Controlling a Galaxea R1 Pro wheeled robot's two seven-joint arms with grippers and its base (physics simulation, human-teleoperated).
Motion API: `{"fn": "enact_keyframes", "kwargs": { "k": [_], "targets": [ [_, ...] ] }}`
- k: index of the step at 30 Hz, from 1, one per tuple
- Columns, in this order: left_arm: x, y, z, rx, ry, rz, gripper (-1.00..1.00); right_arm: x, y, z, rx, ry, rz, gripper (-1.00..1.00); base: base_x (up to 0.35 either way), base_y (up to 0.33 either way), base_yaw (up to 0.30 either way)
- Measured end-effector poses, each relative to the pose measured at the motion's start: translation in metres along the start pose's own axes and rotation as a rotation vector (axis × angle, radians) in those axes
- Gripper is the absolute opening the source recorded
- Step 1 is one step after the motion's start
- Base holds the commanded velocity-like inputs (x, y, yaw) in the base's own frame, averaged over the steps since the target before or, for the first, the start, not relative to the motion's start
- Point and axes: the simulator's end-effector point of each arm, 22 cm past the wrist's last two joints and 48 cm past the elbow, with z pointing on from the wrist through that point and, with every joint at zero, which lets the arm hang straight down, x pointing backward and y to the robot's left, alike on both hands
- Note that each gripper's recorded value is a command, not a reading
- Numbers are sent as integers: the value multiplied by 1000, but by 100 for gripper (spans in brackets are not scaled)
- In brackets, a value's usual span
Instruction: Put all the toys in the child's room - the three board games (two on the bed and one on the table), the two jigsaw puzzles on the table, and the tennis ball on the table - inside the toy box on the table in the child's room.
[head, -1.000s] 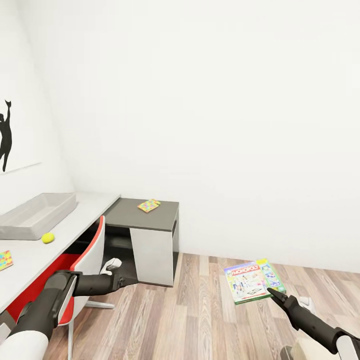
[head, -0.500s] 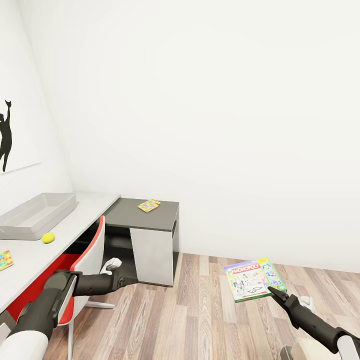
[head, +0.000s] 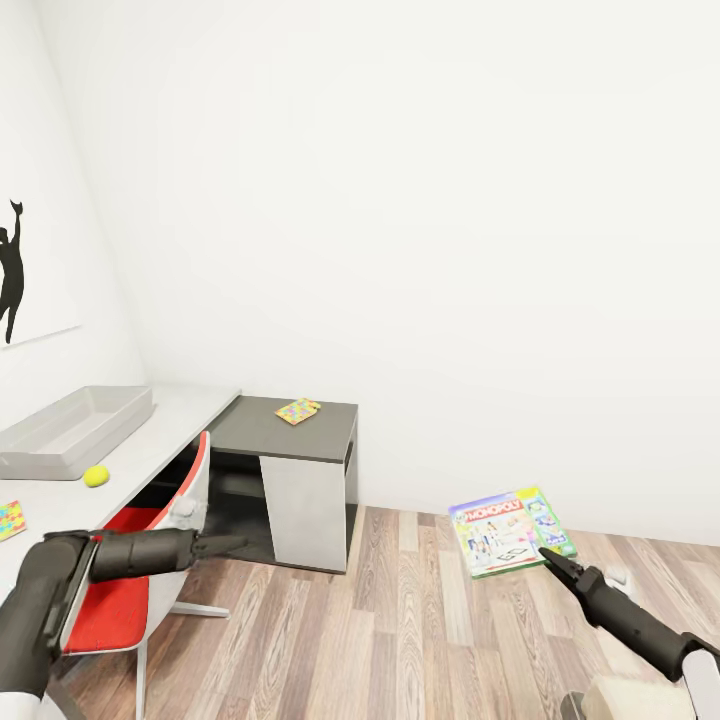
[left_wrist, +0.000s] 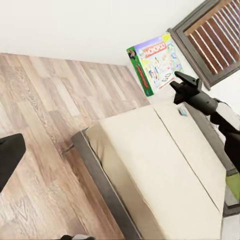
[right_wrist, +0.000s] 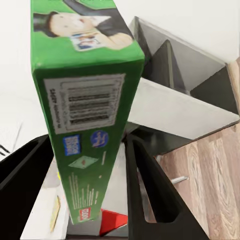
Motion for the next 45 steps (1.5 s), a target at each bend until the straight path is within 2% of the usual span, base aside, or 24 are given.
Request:
{"fn": "enact_keyframes", "kwargs": {
  "k": [2, 4, 8, 10, 13, 15, 19, 28, 35, 45],
  "targets": [
    [-7, 4, -19, -27, -40, -1, 100, -8, 27, -1, -59, -3, -37, -100, 0, 0, 0],
    [-18, 7, -38, -40, -94, -2, 100, -12, 44, -2, -90, 0, -61, -100, 0, 0, 0],
    [-28, 8, -66, -44, -166, -10, 100, -14, 56, -2, -110, 5, -77, -100, 0, 0, 0],
    [-30, 9, -75, -49, -179, -13, 100, -11, 58, -1, -112, 16, -77, -100, 0, 0, 0],
    [-34, 13, -91, -72, -186, -14, 100, 14, 66, 12, -117, 106, -73, -100, 0, 0, 0],
    [-37, 15, -101, -81, -205, -14, 100, 28, 81, 25, -139, 164, -94, -100, 0, 0, 0],
    [-44, 18, -116, -96, -246, -20, 100, 28, 115, 34, -191, 187, -157, -100, 0, 0, 0],
    [-50, 18, -120, -89, -272, -58, 100, 15, 158, 34, -258, 175, -216, -100, 0, 0, 0],
    [-50, 17, -119, -86, -273, -65, 100, 15, 165, 32, -271, 176, -231, -100, 0, 0, 0],
    [-51, 17, -119, -87, -277, -56, 100, 19, 170, 34, -283, 177, -225, -100, 33, -87, 0]
  ]
}}
